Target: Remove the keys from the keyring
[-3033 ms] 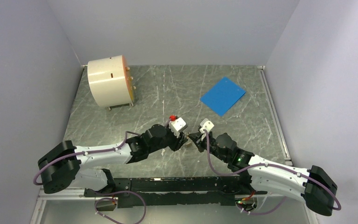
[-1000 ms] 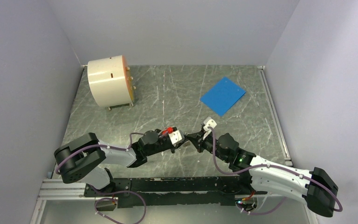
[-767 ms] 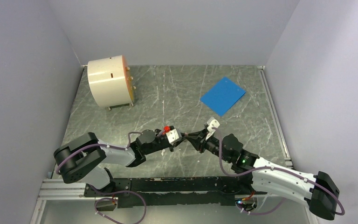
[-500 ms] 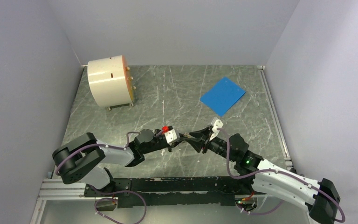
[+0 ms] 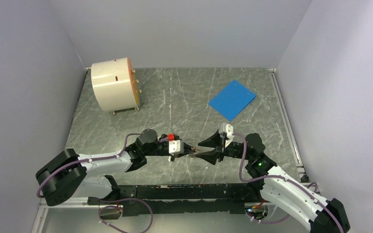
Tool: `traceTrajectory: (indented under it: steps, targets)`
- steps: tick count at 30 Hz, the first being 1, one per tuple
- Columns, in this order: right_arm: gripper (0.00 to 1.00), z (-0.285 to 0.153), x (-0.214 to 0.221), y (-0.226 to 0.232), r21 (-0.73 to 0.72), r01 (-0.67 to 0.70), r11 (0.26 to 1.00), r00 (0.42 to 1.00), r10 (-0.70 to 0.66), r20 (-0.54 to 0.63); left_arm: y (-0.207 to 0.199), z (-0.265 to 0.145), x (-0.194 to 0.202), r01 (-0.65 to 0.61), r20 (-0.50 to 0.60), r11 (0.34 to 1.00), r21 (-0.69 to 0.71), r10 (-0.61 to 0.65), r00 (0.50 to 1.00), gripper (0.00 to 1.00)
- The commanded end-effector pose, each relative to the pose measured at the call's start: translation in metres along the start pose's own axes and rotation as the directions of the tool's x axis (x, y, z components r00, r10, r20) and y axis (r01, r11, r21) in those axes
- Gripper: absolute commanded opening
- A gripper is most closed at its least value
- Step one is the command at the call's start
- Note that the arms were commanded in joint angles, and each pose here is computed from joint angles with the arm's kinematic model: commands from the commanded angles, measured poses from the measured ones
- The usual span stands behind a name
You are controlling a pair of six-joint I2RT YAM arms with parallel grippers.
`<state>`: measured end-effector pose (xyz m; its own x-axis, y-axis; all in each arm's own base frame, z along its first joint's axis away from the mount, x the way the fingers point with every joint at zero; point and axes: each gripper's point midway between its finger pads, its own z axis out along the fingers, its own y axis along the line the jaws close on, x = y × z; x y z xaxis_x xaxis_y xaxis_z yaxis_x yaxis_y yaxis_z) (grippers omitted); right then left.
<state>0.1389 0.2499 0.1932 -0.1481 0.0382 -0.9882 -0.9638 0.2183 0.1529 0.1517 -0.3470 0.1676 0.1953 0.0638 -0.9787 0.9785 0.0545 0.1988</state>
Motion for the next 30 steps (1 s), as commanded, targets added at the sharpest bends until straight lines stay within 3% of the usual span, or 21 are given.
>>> traceTrajectory:
  steps: [1, 7, 18, 30]
  targets:
    - [0.56, 0.002, -0.028, 0.025, -0.157, 0.116, 0.981, 0.993, -0.110, 0.052, -0.013, 0.003, -0.019, -0.037, 0.018, 0.992, 0.122, 0.036, 0.999, 0.03]
    - [0.57, 0.004, -0.023, 0.034, -0.245, 0.096, 0.965, 0.995, -0.096, 0.015, -0.025, 0.002, -0.033, -0.036, 0.033, 0.976, 0.217, 0.029, 0.999, 0.03]
    - [0.53, 0.009, -0.020, 0.034, -0.279, 0.077, 0.957, 0.997, -0.083, -0.009, -0.031, 0.006, -0.036, -0.022, 0.040, 0.960, 0.279, 0.012, 0.999, 0.03]
    - [0.40, 0.009, -0.018, 0.037, -0.300, 0.060, 0.952, 0.998, -0.067, -0.013, -0.035, 0.007, -0.035, -0.013, 0.042, 0.951, 0.309, 0.000, 0.999, 0.02]
